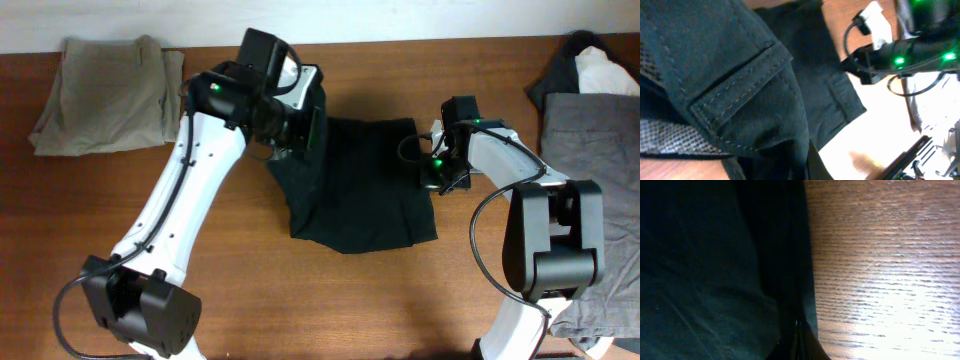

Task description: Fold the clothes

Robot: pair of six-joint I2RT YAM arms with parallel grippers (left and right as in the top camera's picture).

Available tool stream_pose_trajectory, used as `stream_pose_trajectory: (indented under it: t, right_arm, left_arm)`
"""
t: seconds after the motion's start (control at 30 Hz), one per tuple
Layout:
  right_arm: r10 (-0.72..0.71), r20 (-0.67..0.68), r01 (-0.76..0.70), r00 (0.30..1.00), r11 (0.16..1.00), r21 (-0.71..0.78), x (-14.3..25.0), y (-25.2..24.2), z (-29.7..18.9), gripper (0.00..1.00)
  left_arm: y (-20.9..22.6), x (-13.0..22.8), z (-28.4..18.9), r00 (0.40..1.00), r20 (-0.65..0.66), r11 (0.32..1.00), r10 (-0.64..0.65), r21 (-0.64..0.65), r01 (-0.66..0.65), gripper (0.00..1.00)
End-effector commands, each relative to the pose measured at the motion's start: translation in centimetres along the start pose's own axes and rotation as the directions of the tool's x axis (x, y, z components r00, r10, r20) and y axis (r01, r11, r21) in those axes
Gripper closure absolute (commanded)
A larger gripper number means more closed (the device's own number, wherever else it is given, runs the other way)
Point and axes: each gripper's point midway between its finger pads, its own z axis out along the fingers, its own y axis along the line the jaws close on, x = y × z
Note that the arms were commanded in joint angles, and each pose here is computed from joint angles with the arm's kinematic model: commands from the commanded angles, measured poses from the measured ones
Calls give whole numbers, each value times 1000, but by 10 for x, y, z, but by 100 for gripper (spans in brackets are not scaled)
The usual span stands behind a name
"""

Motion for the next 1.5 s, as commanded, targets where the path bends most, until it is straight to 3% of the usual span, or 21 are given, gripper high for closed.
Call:
stream_pose_trajectory:
  t: [0.0, 0.1, 0.2, 0.63, 0.7, 0.73, 0.77, 0.87, 1.0, 1.07, 1.13, 1.17, 1.2, 1.23, 1.27, 1.3, 1.33, 1.47]
  right_arm:
    - [-10, -12, 10, 1000, 999, -45, 4, 9, 4, 96]
    - [10, -5, -10, 1000, 999, -53, 2, 10, 4, 96]
    - [14, -1, -14, 1000, 998, -54, 0, 11, 4, 96]
    - [26, -12, -26, 1000, 997, -76, 3, 15, 4, 96]
    - [42, -10, -42, 999, 996, -75, 2, 13, 3, 92]
    - [51, -4, -51, 999, 996, -76, -1, 11, 0, 88]
    - [61, 1, -60, 998, 995, -75, -5, 8, -7, 86]
    - [113, 36, -110, 993, 991, -74, -25, -6, -51, 76]
    - [180, 108, -173, 978, 982, -75, -41, -30, -121, 76]
    - [185, 144, -174, 972, 981, -85, -38, -34, -158, 76]
    - [96, 130, -72, 987, 982, -176, -28, -7, -168, 75]
    - [45, 102, -24, 994, 980, -199, -21, 7, -165, 70]
    - [-6, 73, 20, 997, 980, -200, -13, 19, -157, 66]
    - [-47, 33, 53, 998, 977, -204, -3, 33, -145, 68]
    - [-80, -4, 77, 997, 975, -208, 8, 44, -133, 77]
    - [-106, -48, 94, 993, 973, -211, 22, 53, -120, 89]
    - [-122, -80, 103, 989, 972, -213, 32, 58, -108, 94]
    - [-74, -141, 40, 987, 972, -231, 59, 54, -58, 96]
  left_arm:
    - [-31, -8, -6, 997, 45, 996, 59, 57, -62, 100]
    - [-41, -8, -2, 997, 46, 996, 61, 68, -64, 100]
    - [-36, -7, 11, 996, 38, 997, 75, 0, -75, 99]
    - [-46, -4, 102, 993, -35, 993, 110, 35, -109, 90]
    - [-46, -4, 103, 993, -39, 993, 110, 35, -109, 33]
    - [-46, -4, 103, 993, -38, 994, 110, 35, -108, 13]
    - [-46, -4, 103, 993, -38, 994, 110, 35, -108, 1]
    - [-45, -4, 103, 993, -37, 994, 108, 34, -107, 1]
    - [-28, -6, 98, 996, -43, 997, 73, 15, -72, 1]
    - [-11, -4, 93, 997, -63, 999, 34, -6, -34, 1]
    - [6, 1, 87, 996, -90, 999, -11, -31, 8, 4]
    - [10, 3, 86, 995, -99, 999, -17, -37, 13, 11]
    - [11, 6, 88, 994, -110, 999, 0, -38, -4, 31]
    - [13, 12, 91, 991, -134, 999, -4, -49, -3, 66]
    - [17, 19, 95, 986, -168, 998, -18, -59, 8, 86]
    - [23, 31, 103, 975, -218, 997, -40, -70, 26, 97]
    - [28, 41, 111, 963, -263, 996, -61, -78, 42, 99]
    - [34, 78, 140, 899, -419, 992, -127, -53, 115, 99]
